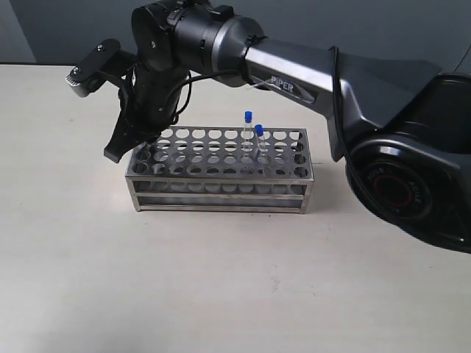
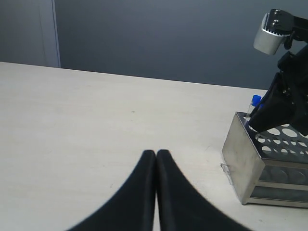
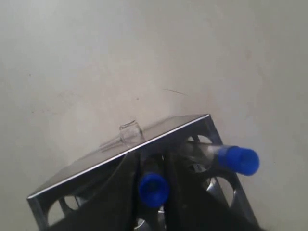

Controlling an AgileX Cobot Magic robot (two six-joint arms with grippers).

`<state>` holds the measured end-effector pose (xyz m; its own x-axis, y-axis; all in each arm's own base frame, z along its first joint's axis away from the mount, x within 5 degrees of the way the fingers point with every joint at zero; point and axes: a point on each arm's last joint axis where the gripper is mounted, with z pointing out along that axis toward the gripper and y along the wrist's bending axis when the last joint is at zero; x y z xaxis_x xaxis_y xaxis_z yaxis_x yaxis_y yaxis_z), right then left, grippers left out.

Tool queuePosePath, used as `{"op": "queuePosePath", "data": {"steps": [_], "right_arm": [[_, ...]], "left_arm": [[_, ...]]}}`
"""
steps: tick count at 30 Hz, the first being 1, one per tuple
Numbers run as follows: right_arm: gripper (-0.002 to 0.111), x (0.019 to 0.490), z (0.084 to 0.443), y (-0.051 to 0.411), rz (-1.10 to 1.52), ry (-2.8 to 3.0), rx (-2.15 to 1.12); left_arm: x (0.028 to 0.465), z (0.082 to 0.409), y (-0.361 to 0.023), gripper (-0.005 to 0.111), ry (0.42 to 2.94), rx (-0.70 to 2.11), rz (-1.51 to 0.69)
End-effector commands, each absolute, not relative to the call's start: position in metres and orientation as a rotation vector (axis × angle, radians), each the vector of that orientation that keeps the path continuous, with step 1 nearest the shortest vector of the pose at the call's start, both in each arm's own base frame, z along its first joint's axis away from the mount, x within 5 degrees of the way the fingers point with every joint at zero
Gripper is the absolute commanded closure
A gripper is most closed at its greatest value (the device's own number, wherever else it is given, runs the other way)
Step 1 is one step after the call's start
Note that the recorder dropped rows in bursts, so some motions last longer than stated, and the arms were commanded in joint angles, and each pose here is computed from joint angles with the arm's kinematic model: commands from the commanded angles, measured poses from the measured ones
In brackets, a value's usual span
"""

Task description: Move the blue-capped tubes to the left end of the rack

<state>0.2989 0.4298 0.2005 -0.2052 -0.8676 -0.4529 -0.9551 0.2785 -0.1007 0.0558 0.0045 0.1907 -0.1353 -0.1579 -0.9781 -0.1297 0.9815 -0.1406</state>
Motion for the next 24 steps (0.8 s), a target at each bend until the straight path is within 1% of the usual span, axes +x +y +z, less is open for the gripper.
{"op": "queuePosePath", "data": {"steps": [1, 3, 5, 9, 10, 11, 17, 24], "right_arm": [[0.108, 0.296, 0.203, 0.428, 0.269, 2.147, -1.651], [0.107, 0.296, 0.203, 0.428, 0.274, 2.161, -1.635], [0.102, 0.296, 0.203, 0.428, 0.268, 2.161, -1.638], [0.079, 0.296, 0.203, 0.427, 0.267, 2.166, -1.639], [0.076, 0.296, 0.203, 0.427, 0.267, 2.169, -1.637], [0.075, 0.296, 0.203, 0.427, 0.267, 2.179, -1.626], [0.078, 0.295, 0.208, 0.424, 0.258, 2.203, -1.627], [0.078, 0.290, 0.238, 0.418, 0.277, 2.187, -1.588]], "left_arm": [[0.055, 0.192, 0.004, 0.106, 1.707, -0.206, -0.033], [0.055, 0.192, 0.004, 0.106, 1.707, -0.206, -0.033], [0.055, 0.192, 0.004, 0.106, 1.707, -0.206, -0.033], [0.055, 0.192, 0.004, 0.106, 1.707, -0.206, -0.033], [0.055, 0.192, 0.004, 0.106, 1.707, -0.206, -0.033], [0.055, 0.192, 0.004, 0.106, 1.707, -0.206, -0.033], [0.055, 0.192, 0.004, 0.106, 1.707, -0.206, -0.033], [0.055, 0.192, 0.004, 0.106, 1.707, -0.206, -0.033]]}}
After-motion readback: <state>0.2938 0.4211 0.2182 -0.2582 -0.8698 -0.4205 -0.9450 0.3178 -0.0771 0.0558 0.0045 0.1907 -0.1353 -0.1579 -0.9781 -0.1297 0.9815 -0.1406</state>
